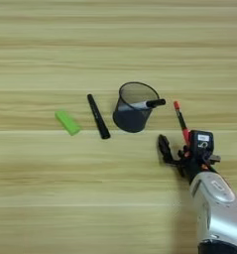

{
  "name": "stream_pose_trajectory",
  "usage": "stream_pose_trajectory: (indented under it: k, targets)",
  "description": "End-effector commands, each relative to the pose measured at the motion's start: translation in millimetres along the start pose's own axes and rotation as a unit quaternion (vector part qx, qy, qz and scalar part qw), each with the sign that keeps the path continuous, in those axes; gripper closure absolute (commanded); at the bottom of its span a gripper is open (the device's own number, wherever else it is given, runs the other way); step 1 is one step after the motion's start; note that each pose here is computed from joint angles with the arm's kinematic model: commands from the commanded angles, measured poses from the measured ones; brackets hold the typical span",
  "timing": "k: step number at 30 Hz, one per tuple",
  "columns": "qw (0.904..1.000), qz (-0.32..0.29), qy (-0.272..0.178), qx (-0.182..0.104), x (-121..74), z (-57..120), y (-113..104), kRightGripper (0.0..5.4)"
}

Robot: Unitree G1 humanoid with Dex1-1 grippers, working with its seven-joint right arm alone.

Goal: Move the objects on the table

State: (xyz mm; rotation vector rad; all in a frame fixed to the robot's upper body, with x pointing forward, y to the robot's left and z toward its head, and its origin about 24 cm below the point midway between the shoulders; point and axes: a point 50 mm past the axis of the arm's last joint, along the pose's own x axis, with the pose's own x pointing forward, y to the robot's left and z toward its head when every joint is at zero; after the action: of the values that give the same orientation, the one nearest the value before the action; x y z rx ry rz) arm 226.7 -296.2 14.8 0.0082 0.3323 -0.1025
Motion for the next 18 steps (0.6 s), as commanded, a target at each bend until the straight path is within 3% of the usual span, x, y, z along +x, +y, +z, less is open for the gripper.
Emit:
stream_pose_trajectory:
  k: [1,7,10,18]
  targets:
    - [0.9997,0.016,-0.018,-0.008,3.1,13.6,4.6,1.53]
    - [0.9997,0.012,-0.017,-0.009,3.5,13.2,4.8,2.19]
    - [0.9994,-0.013,-0.016,-0.027,4.7,13.3,1.0,2.58]
    - [0.9979,-0.047,-0.019,-0.041,11.4,16.0,0.2,3.42]
